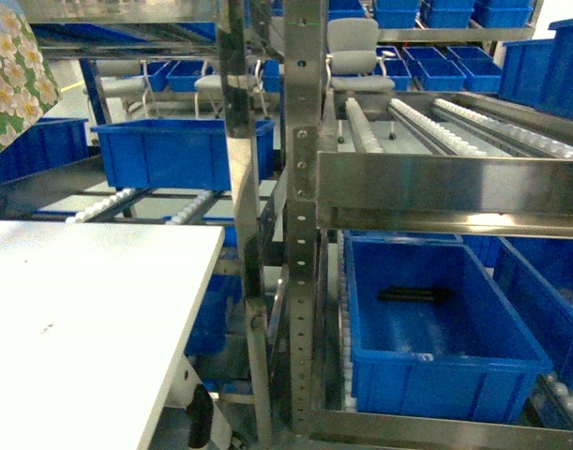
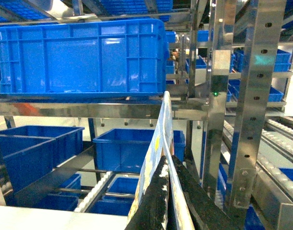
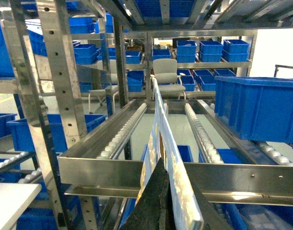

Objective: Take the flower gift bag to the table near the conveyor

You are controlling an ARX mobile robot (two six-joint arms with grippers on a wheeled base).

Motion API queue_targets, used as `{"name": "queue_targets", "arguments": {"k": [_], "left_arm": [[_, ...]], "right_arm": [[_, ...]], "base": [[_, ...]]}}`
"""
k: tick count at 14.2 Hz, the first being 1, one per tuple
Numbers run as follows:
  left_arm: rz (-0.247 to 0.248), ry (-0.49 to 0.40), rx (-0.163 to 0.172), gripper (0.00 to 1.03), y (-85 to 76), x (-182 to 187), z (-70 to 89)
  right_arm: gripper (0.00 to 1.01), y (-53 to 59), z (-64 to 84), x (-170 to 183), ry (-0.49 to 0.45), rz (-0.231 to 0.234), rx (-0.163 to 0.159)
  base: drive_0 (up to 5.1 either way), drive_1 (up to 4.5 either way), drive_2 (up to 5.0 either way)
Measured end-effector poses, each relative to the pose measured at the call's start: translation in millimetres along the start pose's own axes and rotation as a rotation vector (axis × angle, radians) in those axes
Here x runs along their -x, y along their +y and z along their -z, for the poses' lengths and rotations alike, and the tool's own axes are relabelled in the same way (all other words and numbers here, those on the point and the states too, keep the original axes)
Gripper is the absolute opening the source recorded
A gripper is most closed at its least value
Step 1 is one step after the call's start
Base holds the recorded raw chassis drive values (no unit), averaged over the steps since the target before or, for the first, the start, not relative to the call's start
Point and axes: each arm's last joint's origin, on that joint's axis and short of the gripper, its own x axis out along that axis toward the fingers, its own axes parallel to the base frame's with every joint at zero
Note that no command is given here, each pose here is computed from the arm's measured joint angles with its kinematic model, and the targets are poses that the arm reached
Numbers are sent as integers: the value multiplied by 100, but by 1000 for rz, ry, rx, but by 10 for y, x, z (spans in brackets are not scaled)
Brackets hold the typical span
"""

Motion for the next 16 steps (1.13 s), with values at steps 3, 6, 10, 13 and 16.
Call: {"name": "queue_targets", "arguments": {"k": [3,6,10,13,16], "left_arm": [[1,-1,1,2,-2,1,-2],[1,2,-1,2,-2,1,2],[1,-1,1,2,-2,1,-1],[1,0,0,2,-2,1,0],[1,1,0,2,-2,1,1]], "right_arm": [[2,0,-2,0,-2,0,0],[2,1,-4,1,-3,0,0],[2,0,-1,0,-1,0,0],[2,0,-1,0,-1,0,0],[2,0,0,0,0,0,0]], "base": [[-506,230,230],[-486,251,251],[-493,243,243],[-491,244,244],[-486,248,248]]}}
